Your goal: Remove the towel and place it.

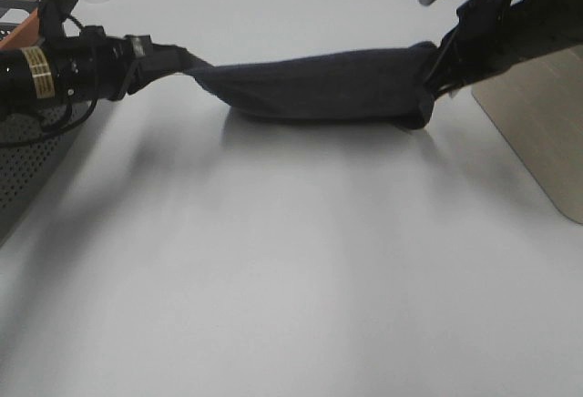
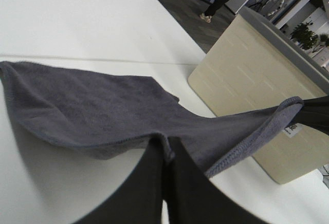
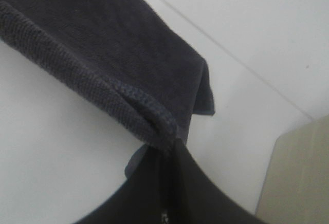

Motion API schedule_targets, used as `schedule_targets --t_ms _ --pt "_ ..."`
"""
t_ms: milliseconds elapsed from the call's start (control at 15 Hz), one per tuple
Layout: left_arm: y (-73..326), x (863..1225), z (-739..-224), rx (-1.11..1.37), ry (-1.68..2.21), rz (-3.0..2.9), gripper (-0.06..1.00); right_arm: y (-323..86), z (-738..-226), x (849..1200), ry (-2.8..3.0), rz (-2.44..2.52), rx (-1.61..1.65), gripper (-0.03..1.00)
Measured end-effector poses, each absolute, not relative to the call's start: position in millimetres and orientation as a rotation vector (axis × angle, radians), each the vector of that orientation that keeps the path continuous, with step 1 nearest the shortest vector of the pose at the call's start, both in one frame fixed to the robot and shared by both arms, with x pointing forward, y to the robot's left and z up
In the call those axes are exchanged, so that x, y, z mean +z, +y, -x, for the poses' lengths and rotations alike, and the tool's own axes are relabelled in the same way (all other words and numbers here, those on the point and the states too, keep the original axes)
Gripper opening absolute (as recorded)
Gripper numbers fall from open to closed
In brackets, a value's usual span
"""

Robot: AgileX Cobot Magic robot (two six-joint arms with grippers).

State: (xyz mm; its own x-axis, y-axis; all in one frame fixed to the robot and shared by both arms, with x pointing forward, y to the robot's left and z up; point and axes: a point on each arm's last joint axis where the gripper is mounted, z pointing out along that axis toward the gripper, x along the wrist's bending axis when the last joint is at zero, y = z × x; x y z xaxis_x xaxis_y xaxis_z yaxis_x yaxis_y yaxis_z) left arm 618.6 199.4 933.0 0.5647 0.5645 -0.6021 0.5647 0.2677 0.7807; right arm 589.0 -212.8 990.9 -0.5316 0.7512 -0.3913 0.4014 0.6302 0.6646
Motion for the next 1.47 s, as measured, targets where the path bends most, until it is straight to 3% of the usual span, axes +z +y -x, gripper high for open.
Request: schedule_targets --t_ms 333,1133,1267,1400,1467 --pt "207 899 -568 -0.057 1.221 -1.432 0.00 -168 -537 942 2.457 -0.483 0.543 0.02" --pt "214 880 -559 -0.023 1.332 -1.593 0.04 -169 -533 886 2.632 -0.503 0.425 0.02" --pt "213 879 -558 -0.026 1.324 -1.607 0.11 -169 -533 884 2.636 -0.514 0.425 0.02" --pt "213 879 -557 -0.032 1.308 -1.631 0.31 -169 -533 884 2.636 -0.514 0.425 0.10" --pt "212 878 -556 -0.034 1.301 -1.640 0.43 -169 -533 884 2.636 -0.514 0.425 0.19"
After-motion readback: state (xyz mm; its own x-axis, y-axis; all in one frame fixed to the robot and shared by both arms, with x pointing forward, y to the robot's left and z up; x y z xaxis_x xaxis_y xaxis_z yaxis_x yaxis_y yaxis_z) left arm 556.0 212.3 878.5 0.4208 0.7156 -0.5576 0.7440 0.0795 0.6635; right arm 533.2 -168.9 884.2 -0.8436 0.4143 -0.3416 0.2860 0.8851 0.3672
